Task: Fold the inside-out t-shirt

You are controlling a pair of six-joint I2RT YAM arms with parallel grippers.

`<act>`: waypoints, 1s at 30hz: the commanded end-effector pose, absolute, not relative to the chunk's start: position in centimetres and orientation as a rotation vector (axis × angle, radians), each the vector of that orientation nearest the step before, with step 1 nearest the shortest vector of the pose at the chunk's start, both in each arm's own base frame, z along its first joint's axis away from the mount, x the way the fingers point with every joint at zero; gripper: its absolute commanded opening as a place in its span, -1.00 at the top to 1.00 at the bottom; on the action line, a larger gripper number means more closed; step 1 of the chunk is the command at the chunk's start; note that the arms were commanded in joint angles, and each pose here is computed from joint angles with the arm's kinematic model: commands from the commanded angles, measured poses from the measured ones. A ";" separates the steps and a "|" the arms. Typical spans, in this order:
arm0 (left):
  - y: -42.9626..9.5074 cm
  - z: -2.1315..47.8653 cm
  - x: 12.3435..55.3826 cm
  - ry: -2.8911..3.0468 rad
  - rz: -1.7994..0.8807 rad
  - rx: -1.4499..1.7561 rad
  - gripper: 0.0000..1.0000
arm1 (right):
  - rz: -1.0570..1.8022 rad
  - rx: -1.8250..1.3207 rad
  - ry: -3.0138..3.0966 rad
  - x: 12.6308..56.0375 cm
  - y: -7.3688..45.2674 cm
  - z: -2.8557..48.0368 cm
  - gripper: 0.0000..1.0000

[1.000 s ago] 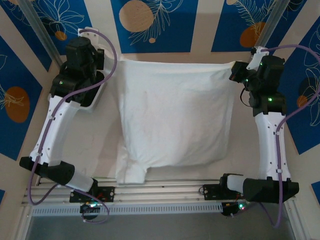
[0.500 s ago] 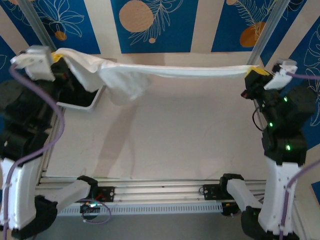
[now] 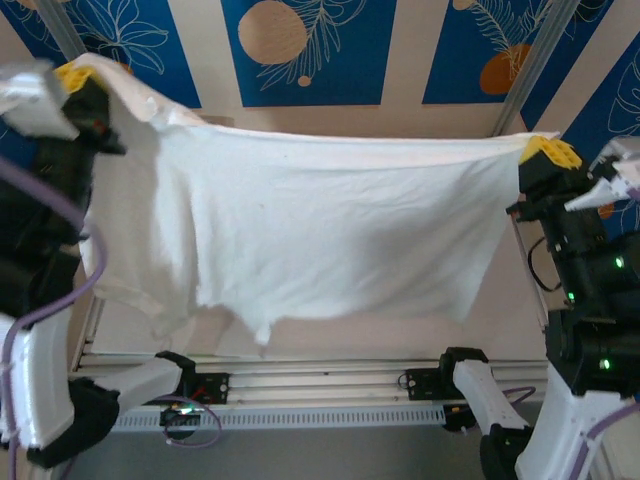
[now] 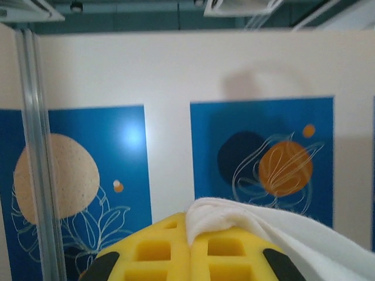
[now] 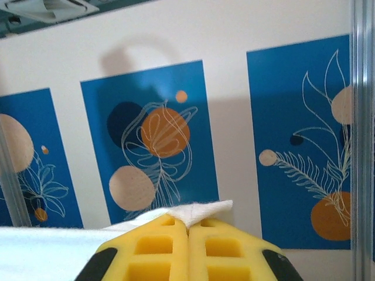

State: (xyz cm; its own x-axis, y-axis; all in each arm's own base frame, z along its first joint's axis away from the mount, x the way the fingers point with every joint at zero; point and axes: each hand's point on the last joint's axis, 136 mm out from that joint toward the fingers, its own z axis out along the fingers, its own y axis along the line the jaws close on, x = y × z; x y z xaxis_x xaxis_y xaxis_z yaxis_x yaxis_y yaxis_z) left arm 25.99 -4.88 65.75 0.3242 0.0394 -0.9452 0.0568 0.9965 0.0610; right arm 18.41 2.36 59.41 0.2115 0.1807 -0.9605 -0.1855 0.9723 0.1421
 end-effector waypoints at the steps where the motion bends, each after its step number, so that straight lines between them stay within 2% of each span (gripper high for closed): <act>1: -5.9 61.0 34.6 1.388 0.137 0.098 1.00 | 0.199 0.038 1.455 25.4 0.8 55.8 0.98; 5: -7.3 54.0 43.3 1.525 0.166 0.121 1.00 | 0.188 0.073 1.585 32.7 -0.1 50.0 0.98; 7: -8.0 49.0 48.0 1.611 0.163 0.139 1.00 | 0.186 0.096 1.670 37.1 -0.6 45.8 0.98; 10: -9.2 40.5 54.5 1.733 0.136 0.157 0.97 | 0.207 0.144 1.812 44.4 -1.0 37.6 0.91; 11: -9.8 37.7 56.5 1.771 0.122 0.160 0.91 | 0.217 0.158 1.857 46.5 -1.0 34.8 0.88; 14: -11.1 29.2 62.7 1.894 0.069 0.145 0.89 | 0.235 0.223 2.012 53.4 -1.4 25.9 0.73; 16: -12.3 24.7 66.2 1.982 0.022 0.150 0.68 | 0.240 0.276 2.116 57.1 -1.7 21.5 0.55; 18: -12.8 22.2 68.0 2.047 0.002 0.141 0.49 | 0.210 0.323 2.224 59.3 -2.2 18.0 0.41; 19: -13.2 20.6 68.3 2.090 -0.017 0.147 0.33 | 0.199 0.338 2.274 59.9 -2.4 16.6 0.34; 23: -13.9 20.3 66.9 2.157 -0.104 0.117 -0.15 | 0.181 0.357 2.366 58.5 -2.4 15.0 0.24; 25: -13.6 20.0 64.8 2.208 -0.151 0.057 -0.27 | 0.196 0.368 2.415 56.0 -1.9 14.7 0.20; 30: -13.9 20.2 56.8 2.214 -0.364 -0.061 -0.38 | 0.312 0.458 2.559 47.1 0.6 12.5 0.06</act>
